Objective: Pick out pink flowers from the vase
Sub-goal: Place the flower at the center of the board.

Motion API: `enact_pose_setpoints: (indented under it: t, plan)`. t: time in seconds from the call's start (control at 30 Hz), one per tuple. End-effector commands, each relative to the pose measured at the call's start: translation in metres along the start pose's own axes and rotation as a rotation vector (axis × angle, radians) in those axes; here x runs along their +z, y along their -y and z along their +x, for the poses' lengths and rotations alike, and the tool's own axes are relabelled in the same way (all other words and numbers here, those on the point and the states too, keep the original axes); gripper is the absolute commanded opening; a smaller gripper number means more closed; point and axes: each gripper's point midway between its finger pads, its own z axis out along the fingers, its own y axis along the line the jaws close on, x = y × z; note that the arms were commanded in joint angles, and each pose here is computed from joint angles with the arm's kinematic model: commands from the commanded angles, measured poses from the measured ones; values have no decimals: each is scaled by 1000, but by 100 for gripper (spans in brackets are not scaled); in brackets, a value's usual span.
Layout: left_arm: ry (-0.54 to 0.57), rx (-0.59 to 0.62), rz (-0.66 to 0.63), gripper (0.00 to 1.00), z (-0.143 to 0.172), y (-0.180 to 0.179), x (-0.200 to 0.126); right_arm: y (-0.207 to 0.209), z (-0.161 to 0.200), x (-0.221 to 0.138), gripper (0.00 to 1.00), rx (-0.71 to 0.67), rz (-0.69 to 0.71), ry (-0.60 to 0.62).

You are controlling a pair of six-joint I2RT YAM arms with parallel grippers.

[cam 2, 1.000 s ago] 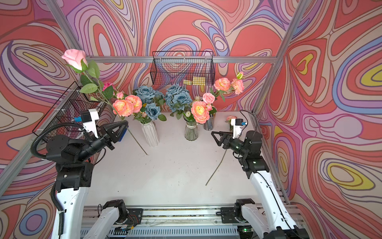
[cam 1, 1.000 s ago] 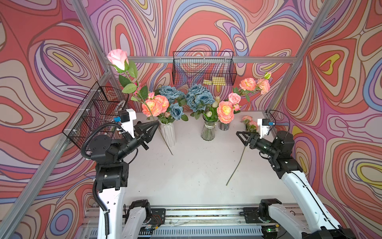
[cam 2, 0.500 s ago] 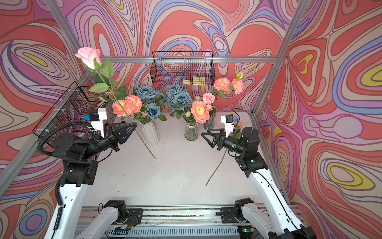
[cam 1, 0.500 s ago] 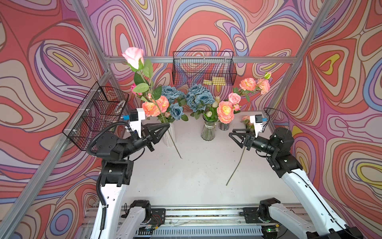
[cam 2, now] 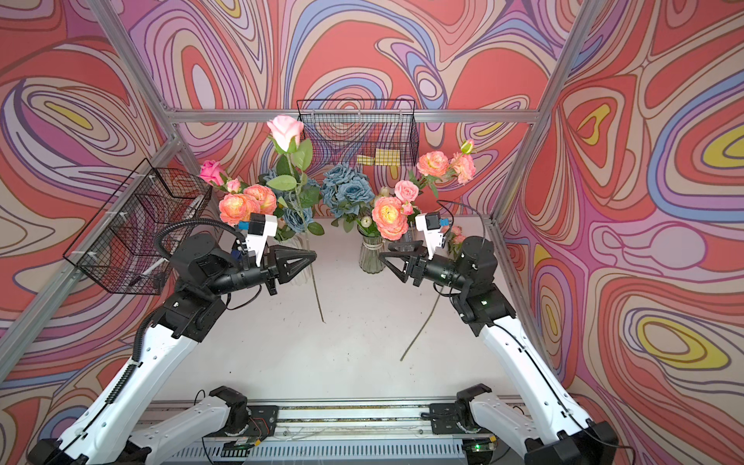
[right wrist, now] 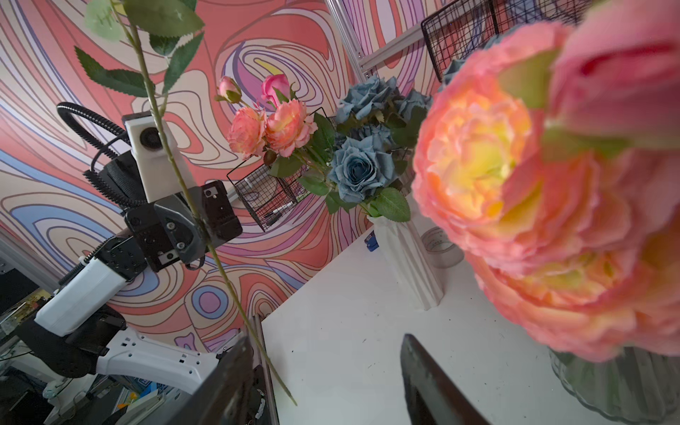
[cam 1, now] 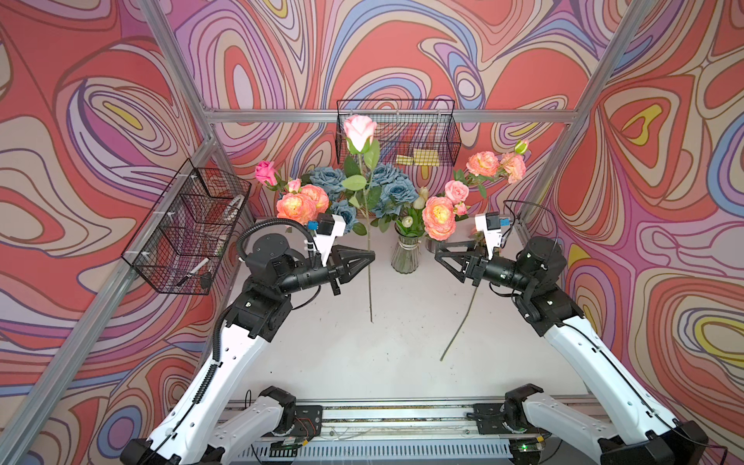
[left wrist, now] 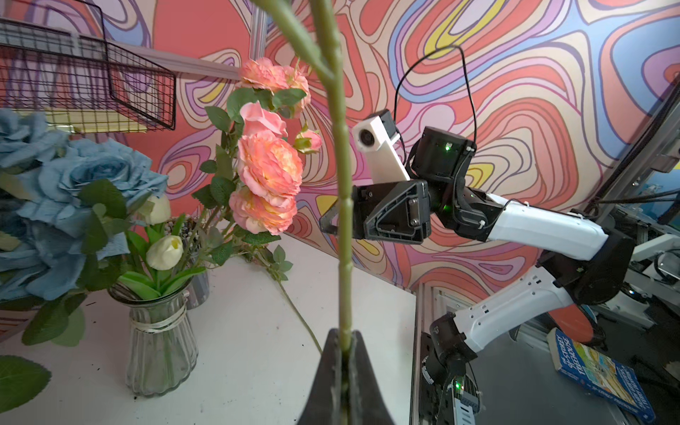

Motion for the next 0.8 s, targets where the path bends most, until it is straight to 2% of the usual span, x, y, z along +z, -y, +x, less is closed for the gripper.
enact_pose_setpoints:
  t: [0.0,0.2,0.47,0.77]
  plan:
    - [17,74,-8,0,-7,3,3,-19,-13,2,63,-50,-51,15]
    - [45,75,59,0,-2,10,14,-34,-18,6,59,-38,-110,20]
    - [-16,98,102,0,13,17,45,-52,-17,21,56,-42,-160,-4]
    - [-22,98,170,0,15,28,67,-62,-7,37,46,-50,-186,-43]
